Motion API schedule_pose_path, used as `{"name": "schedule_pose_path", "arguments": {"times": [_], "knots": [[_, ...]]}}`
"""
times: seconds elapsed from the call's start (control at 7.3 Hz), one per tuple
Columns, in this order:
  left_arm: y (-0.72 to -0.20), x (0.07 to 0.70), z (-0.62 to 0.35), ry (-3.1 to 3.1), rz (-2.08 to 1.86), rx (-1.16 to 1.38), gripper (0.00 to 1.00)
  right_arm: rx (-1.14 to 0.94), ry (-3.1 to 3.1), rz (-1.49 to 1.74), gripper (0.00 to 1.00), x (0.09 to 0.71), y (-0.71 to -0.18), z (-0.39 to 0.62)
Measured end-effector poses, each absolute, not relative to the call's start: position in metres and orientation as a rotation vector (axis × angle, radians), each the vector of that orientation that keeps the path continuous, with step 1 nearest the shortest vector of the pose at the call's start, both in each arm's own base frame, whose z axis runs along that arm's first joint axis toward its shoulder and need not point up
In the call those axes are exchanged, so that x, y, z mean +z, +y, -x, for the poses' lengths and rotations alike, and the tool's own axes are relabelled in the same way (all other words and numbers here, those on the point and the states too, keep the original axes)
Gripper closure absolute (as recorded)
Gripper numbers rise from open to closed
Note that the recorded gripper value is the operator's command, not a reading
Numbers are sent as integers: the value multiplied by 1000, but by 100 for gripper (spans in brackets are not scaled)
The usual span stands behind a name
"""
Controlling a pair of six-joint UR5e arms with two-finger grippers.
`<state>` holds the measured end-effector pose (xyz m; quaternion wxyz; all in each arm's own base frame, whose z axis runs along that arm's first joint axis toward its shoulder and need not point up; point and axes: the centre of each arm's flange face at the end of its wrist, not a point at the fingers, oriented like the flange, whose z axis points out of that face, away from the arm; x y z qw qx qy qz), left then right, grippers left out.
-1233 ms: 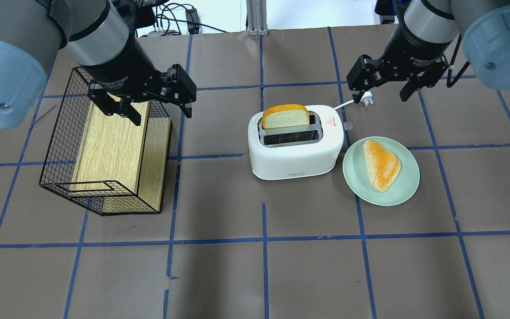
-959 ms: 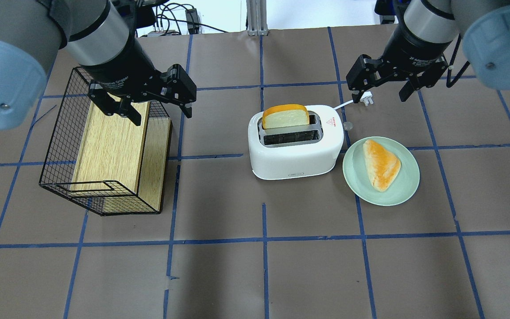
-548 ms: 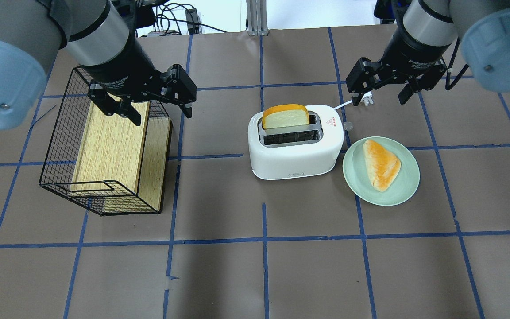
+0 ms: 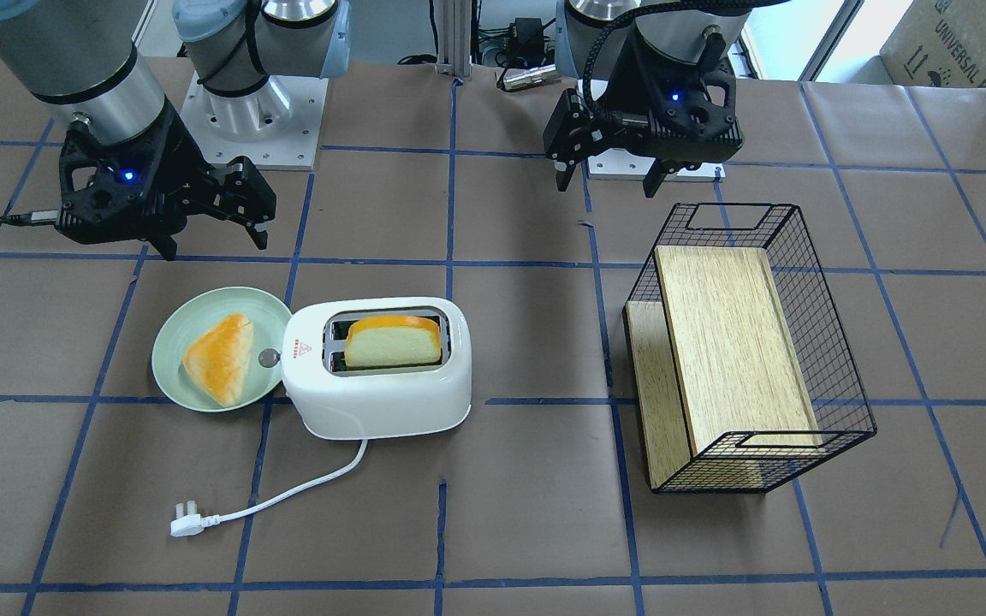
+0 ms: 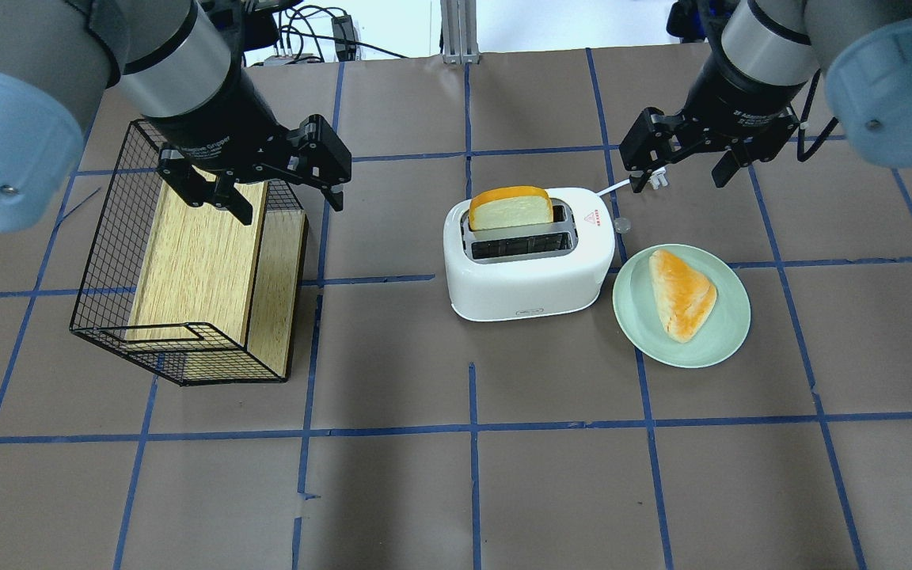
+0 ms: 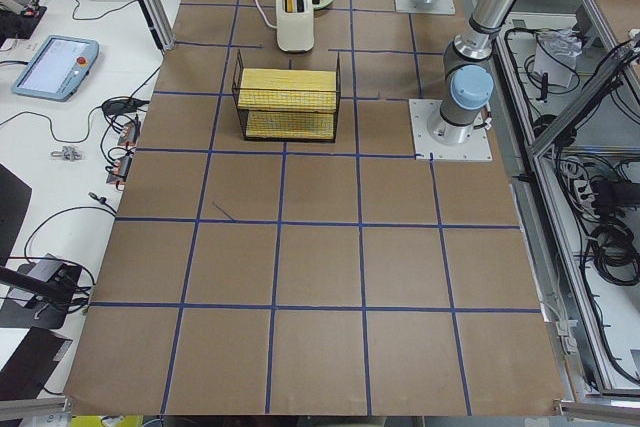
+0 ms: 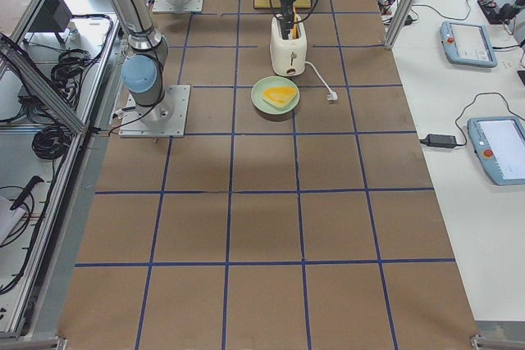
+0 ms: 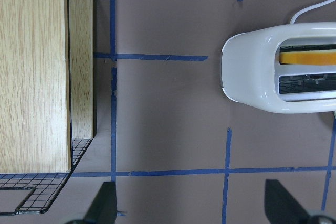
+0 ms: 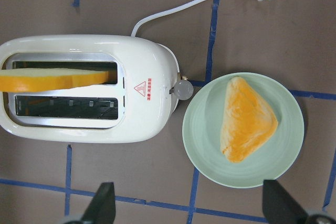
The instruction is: Press toaster with right arm
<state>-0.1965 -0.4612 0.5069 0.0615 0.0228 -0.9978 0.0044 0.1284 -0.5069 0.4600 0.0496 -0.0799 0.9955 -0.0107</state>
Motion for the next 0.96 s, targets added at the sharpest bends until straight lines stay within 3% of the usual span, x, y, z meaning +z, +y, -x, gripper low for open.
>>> {"name": "schedule_pose_path", "arguments": {"times": [0.27,0.41,0.55,0.96], "knots": [[-461,507,196,-3018,-70,13,0,-48,2953,779,0,446,-520,-125],[-461,507,196,-3017,-70,13,0,-69,2886,1030,12,438,-528,-124],[-461,507,197,-3017,-69,13,0,-77,2809,1236,37,431,-534,-124],[-461,507,196,-3017,-70,13,0,-129,2478,1855,62,399,-555,-124]]}}
